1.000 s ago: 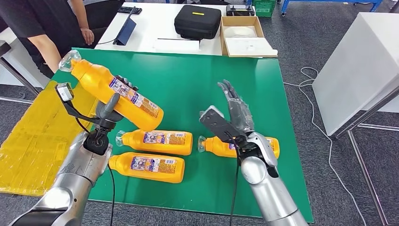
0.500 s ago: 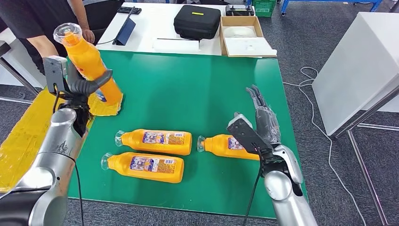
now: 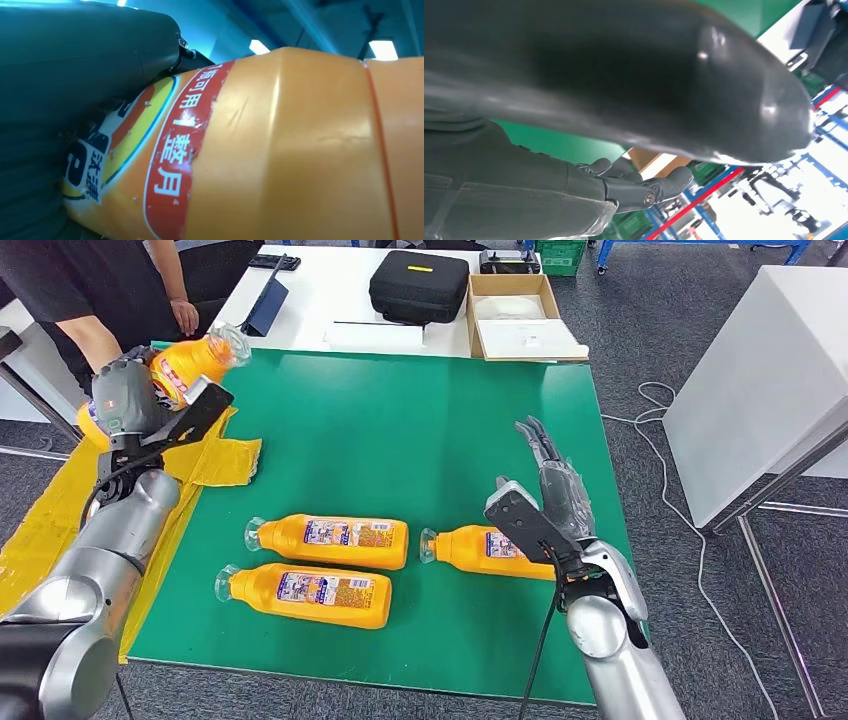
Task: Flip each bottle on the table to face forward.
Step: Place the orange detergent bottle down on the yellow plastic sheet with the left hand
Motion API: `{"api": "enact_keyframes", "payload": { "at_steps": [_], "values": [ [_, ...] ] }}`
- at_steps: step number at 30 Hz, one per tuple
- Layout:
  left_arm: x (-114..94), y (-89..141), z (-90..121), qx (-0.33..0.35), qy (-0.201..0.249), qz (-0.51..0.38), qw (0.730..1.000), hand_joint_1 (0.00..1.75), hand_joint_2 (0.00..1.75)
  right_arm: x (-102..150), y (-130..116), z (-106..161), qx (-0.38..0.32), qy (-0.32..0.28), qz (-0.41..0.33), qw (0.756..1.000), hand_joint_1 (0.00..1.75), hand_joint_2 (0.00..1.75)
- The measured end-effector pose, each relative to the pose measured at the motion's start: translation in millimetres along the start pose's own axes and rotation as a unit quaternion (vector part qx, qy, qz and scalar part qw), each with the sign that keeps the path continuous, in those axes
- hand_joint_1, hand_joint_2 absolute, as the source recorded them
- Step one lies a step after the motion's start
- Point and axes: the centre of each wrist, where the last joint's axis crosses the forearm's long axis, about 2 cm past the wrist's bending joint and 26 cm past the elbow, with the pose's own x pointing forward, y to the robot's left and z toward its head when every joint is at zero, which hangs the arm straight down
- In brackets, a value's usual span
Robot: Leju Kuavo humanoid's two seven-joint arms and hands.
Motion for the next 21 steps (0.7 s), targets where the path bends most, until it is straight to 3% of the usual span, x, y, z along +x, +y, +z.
{"api": "enact_keyframes", "payload": {
  "at_steps": [7,13,21],
  "values": [
    [-34.6,-15.4,38.5,-0.065,-0.005,-0.117,0.991,1.75,1.75,-0.2,1.8,-7.3,0.017,-0.010,0.002,1.000,0.00,0.00],
    [-47.8,-23.6,57.9,-0.107,-0.006,-0.190,0.976,1.75,1.75,-2.0,5.4,-5.4,0.027,-0.011,0.004,1.000,0.00,0.00],
    [-58.9,-34.2,81.2,-0.152,0.007,-0.223,0.963,1.75,1.75,-11.1,11.1,4.7,0.043,-0.009,0.010,0.999,0.00,0.00]
  ]
}}
